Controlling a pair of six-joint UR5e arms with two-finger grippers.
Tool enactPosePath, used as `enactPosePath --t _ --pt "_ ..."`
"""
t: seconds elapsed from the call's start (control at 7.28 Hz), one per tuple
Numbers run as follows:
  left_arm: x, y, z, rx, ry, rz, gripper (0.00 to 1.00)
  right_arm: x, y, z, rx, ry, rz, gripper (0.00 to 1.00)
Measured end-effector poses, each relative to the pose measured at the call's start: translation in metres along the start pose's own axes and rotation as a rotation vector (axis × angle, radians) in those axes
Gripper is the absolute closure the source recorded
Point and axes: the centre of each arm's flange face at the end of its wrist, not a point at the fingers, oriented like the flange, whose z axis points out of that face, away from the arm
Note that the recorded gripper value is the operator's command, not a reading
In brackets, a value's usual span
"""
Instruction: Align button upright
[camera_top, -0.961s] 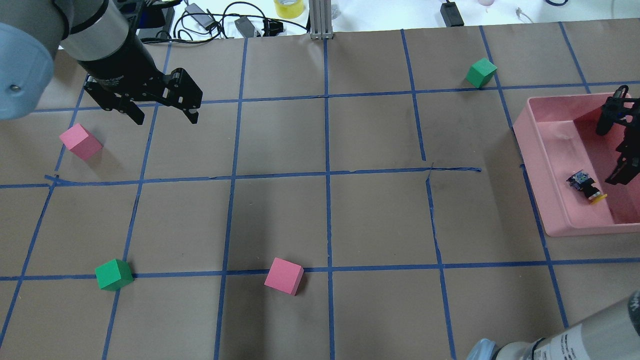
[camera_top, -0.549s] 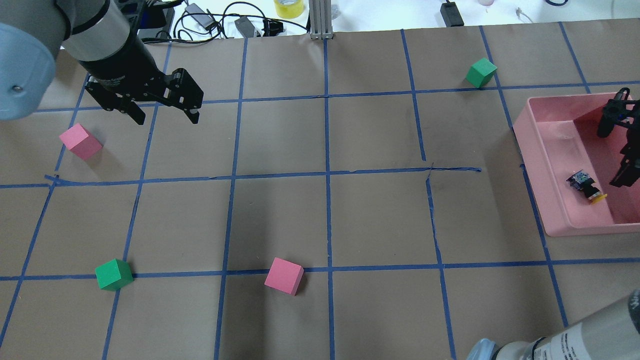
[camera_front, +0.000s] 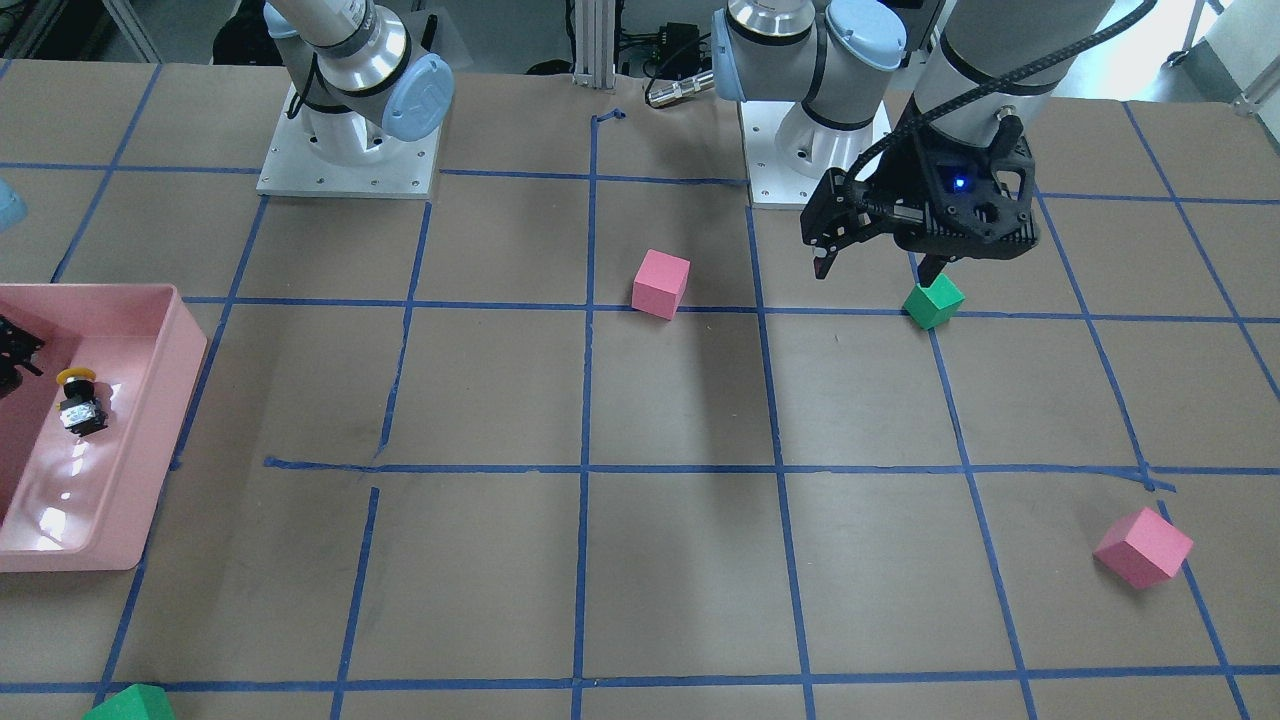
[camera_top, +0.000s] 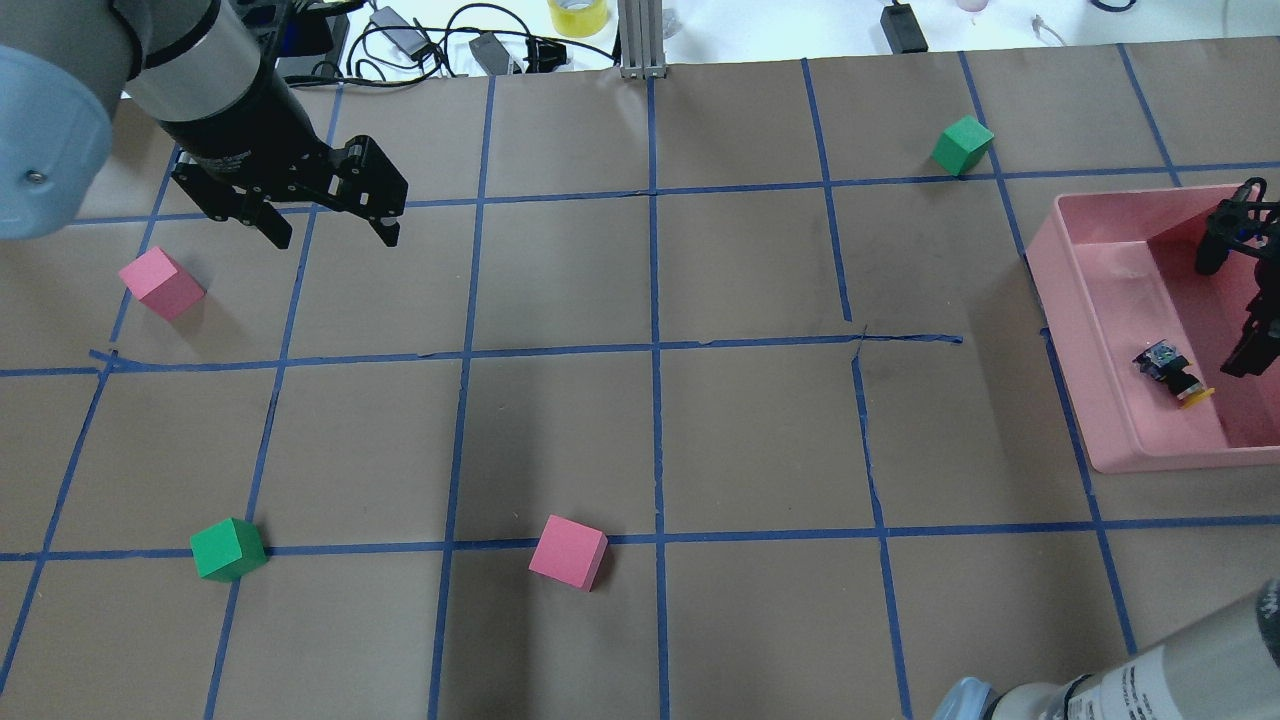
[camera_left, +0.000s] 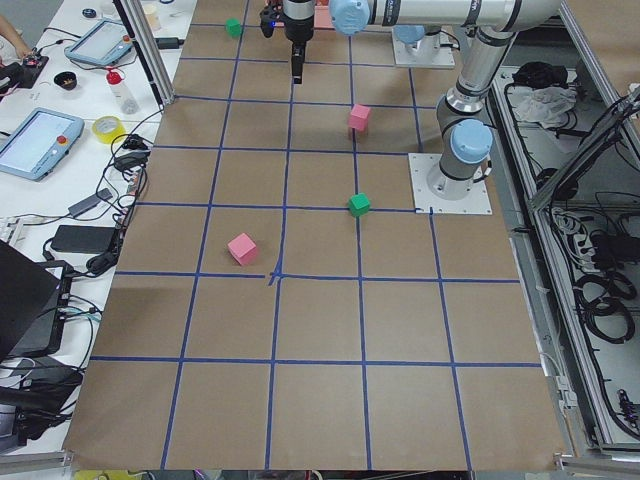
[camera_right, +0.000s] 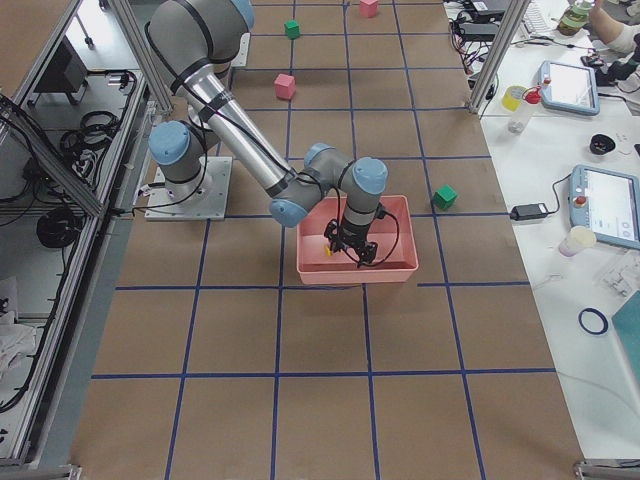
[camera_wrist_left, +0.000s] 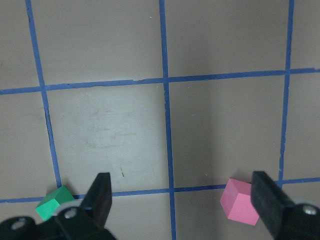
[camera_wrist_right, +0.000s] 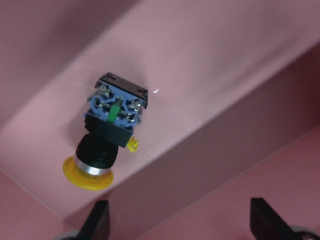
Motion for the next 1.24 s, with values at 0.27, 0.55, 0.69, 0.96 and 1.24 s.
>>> enactPosePath --t 0.27,0.55,0.69,0.96,1.24 --pt "0.000 0.000 0.000 0.000 0.000 0.000 0.00 -0.002 -0.006 0.001 0.053 -0.012 0.068 0.00" --pt "0.000 0.000 0.001 -0.001 0.000 0.000 0.00 -0.004 -0.018 -0.002 0.096 -0.018 0.090 0.00" --pt "0.000 0.000 0.001 -0.001 0.000 0.000 0.00 -0.005 -0.026 -0.002 0.118 -0.020 0.088 0.00" --pt "0.000 -0.001 0.001 -0.001 0.000 0.000 0.00 -0.006 -0.035 0.005 0.141 -0.033 0.083 0.00" --pt "0.000 -0.001 0.001 -0.001 0.000 -0.001 0.00 -0.005 -0.039 0.012 0.151 -0.043 0.080 0.00"
